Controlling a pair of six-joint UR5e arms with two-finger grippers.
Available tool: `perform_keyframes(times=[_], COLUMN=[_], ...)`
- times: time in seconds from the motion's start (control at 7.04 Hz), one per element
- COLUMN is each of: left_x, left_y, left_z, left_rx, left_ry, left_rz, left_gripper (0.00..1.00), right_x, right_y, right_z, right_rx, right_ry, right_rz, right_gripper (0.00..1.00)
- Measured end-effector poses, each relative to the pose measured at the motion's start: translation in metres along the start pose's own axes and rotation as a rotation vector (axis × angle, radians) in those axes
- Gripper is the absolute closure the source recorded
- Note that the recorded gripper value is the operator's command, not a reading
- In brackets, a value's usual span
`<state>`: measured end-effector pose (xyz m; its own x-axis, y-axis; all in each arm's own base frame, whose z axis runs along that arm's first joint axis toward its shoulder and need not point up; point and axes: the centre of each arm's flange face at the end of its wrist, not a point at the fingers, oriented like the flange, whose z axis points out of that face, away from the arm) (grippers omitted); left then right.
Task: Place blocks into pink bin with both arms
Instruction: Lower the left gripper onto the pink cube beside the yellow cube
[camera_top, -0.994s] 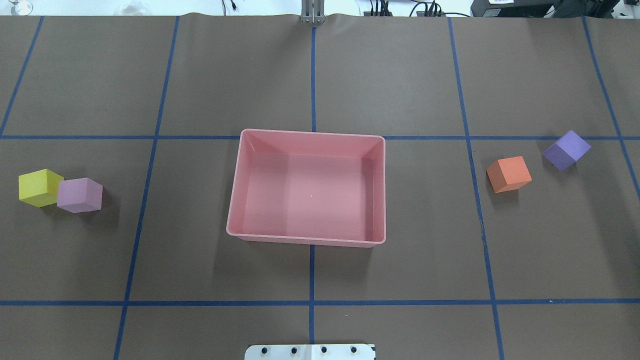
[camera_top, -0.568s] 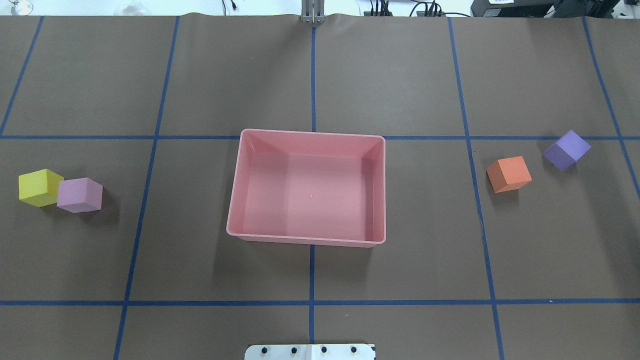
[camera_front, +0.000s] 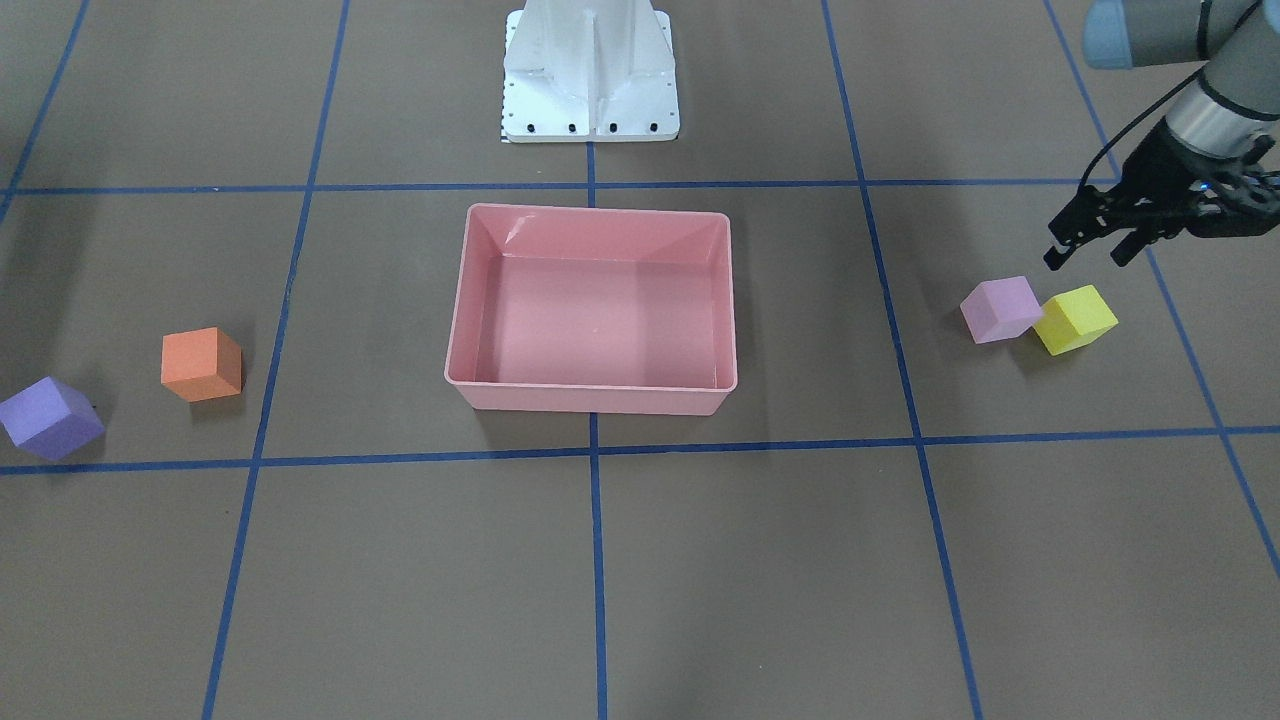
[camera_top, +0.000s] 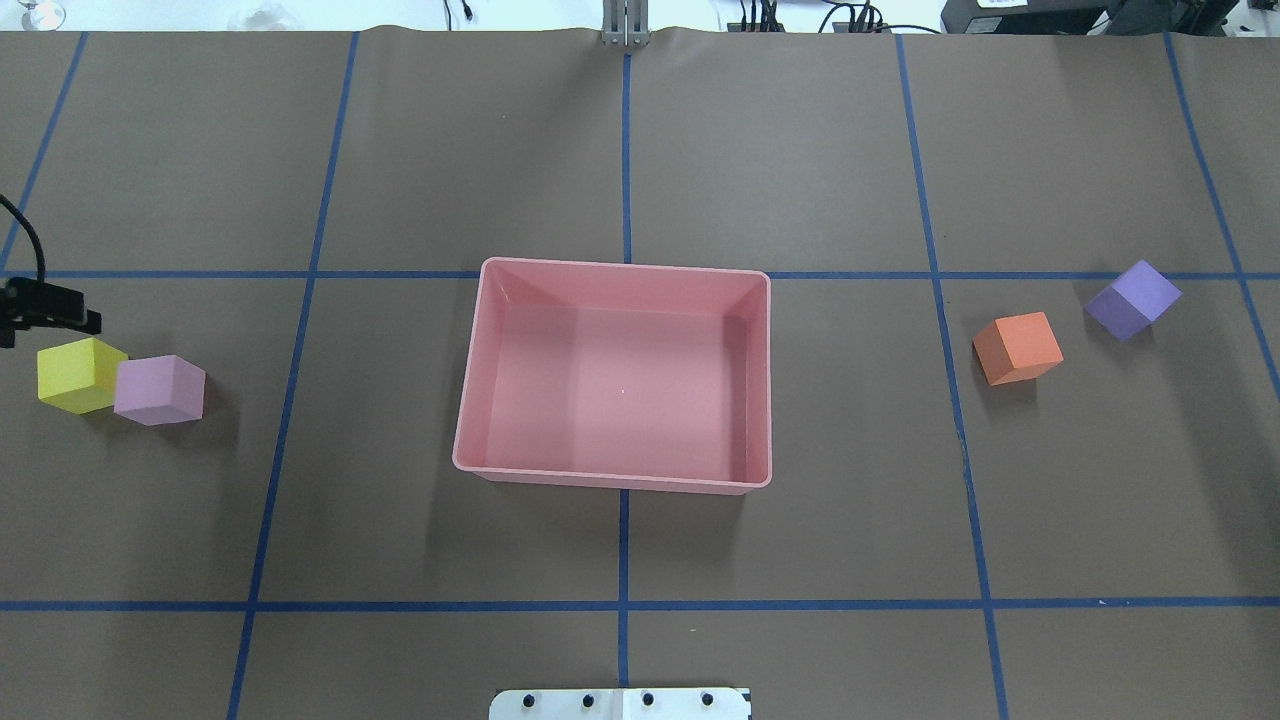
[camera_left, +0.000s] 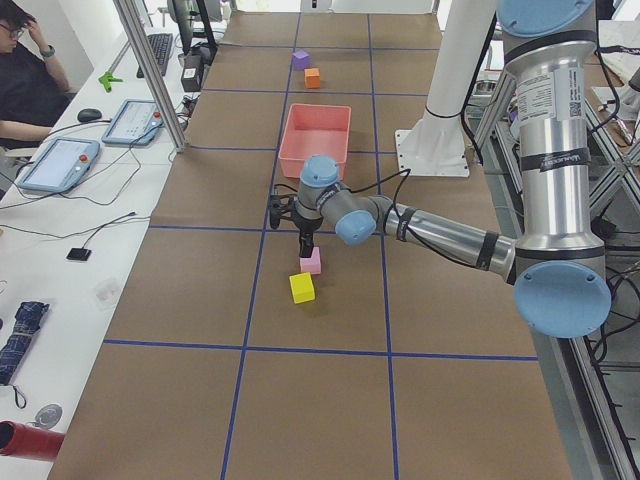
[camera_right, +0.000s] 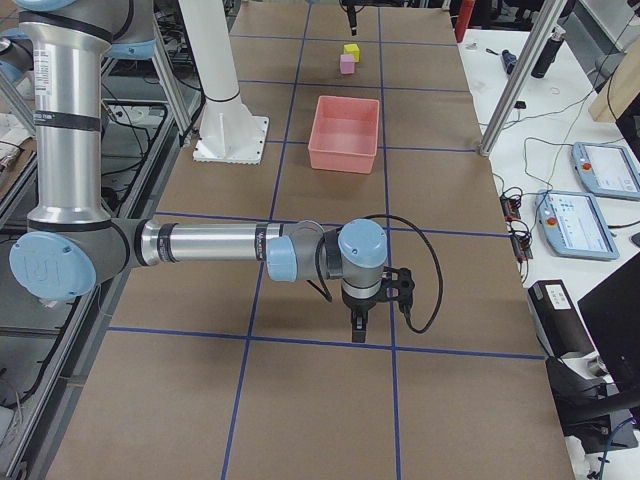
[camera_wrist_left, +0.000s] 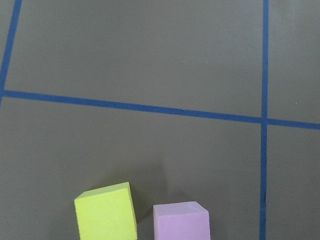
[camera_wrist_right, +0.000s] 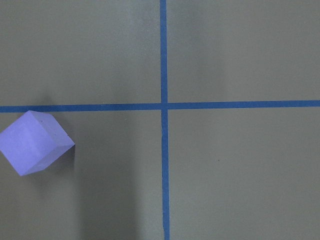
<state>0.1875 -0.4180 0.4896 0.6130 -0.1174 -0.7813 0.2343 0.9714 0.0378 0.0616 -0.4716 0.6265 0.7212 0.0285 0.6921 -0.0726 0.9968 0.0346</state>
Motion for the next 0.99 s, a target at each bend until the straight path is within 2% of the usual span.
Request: perform_keyframes(times=[0.14, 0.43, 0.99], left_x=[0.017, 0.033, 0.022], left_y=[0.022, 0.049, 0.066], left_z=[0.024, 0.050, 0.076], left_rx=[0.011, 0.015, -0.016], left_ry=[-0.026, -0.055, -0.105], left_rz=[-0.005, 0.003, 0.017], left_gripper=[0.00, 0.00, 0.00], right_x=[0.000, 0.000, 0.002], right_y=[0.000, 0.000, 0.001], right_z=[0.000, 0.000, 0.001], right_rx=[0.000, -0.001, -0.002], right_ry=[0.000, 0.000, 0.003], right_rz=[0.000, 0.000, 0.001], right_gripper=[0.00, 0.00, 0.00])
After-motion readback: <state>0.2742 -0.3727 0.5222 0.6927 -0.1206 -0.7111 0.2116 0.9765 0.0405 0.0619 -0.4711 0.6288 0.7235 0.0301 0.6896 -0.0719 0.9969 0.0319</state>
